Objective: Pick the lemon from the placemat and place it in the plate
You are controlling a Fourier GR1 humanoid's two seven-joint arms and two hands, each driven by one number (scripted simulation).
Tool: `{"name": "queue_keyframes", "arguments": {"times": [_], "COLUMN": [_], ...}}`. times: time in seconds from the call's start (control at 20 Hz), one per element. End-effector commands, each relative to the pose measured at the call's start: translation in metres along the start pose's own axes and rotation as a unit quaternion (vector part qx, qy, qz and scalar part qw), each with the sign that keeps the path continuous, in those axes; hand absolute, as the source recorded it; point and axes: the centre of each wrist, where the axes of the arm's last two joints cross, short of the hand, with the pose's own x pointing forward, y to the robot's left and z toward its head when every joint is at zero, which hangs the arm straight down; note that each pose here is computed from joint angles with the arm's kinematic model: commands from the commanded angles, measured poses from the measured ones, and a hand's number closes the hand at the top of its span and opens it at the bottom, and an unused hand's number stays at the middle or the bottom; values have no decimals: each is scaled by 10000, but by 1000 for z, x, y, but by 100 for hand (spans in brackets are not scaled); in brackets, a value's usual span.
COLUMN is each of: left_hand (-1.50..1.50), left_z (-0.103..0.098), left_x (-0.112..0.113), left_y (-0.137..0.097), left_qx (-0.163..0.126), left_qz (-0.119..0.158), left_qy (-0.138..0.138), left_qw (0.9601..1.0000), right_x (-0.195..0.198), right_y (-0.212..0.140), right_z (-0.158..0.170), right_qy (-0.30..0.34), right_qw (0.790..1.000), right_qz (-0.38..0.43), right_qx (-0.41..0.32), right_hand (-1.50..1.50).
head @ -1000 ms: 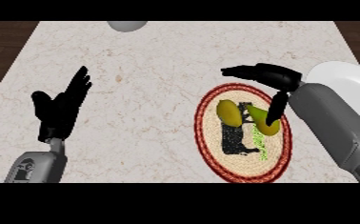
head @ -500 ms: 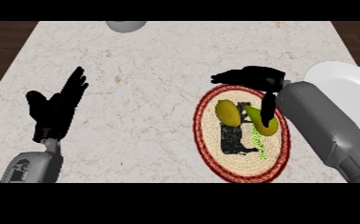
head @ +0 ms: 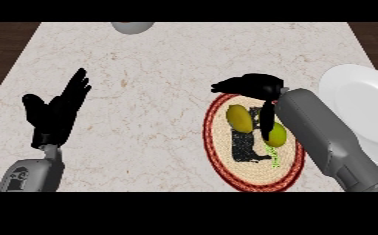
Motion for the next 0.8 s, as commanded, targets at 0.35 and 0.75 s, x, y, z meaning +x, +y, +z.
{"name": "queue_keyframes", "arguments": {"times": [0.35, 0.75], "left_hand": [0, 0], "left_z": [-9, 16], "left_x": [-5, -5], "left_y": [1, 10], "left_qx": [67, -24], "left_qz": [-96, 7], "left_qy": [49, 4], "left_qw": [9999, 10000], "right_x": [7, 7], "right_y": [38, 56], "right_z": [-20, -29], "right_qy": [83, -521], "right_qw": [9984, 9953], "right_qz": [385, 424], "right_qx": [415, 701], "right_hand": [-150, 150]}}
